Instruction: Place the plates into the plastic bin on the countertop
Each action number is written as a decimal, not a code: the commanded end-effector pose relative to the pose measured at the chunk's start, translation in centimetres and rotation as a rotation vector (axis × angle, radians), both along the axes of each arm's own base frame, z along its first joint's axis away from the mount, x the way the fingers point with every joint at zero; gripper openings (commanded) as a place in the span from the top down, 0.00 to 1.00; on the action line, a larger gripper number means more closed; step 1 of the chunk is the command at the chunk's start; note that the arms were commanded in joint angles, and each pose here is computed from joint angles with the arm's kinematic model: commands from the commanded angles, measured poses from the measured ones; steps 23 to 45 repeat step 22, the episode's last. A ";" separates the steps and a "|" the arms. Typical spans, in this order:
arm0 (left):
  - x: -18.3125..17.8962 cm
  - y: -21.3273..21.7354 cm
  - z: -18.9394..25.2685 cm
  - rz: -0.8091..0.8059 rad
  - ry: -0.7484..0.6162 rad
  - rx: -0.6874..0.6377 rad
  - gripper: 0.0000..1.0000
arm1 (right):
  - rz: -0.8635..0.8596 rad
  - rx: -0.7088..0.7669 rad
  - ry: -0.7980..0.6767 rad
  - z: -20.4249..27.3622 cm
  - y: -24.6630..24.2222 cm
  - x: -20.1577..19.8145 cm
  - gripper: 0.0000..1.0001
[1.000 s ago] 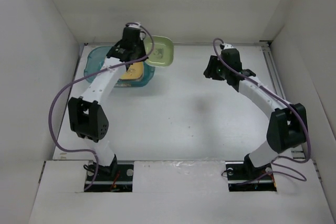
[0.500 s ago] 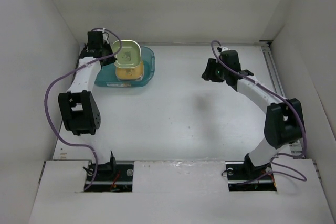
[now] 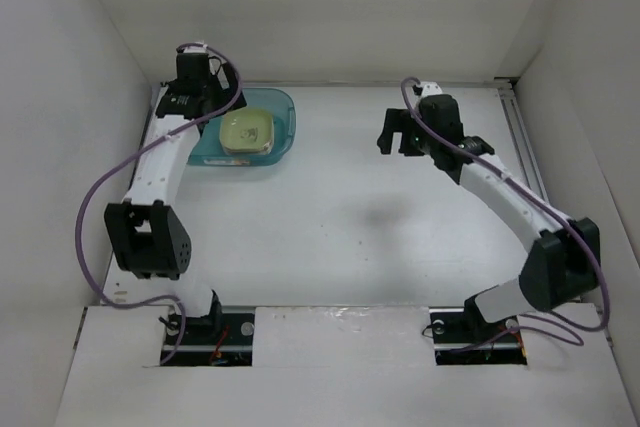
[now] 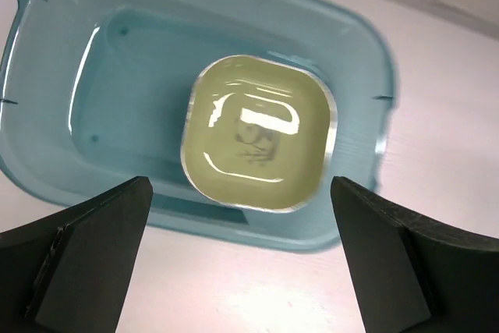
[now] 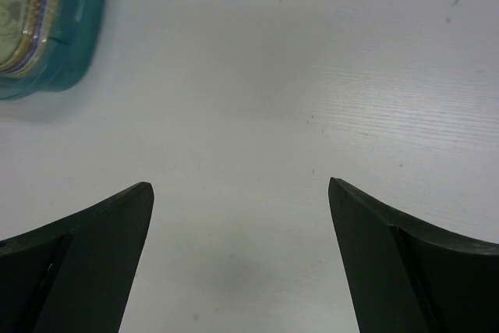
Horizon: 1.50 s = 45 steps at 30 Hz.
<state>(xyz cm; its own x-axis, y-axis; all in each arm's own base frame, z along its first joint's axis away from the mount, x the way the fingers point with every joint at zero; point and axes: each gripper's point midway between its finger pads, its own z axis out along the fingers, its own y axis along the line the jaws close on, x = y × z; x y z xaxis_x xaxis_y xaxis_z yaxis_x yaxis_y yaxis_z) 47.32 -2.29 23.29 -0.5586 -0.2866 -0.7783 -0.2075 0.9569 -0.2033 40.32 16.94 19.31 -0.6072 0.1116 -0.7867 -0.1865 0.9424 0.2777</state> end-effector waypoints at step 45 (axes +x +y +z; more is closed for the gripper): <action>-26.6 1.9 15.1 0.097 -0.567 -0.103 0.00 | -0.238 0.028 -0.589 25.0 -13.7 -22.3 0.00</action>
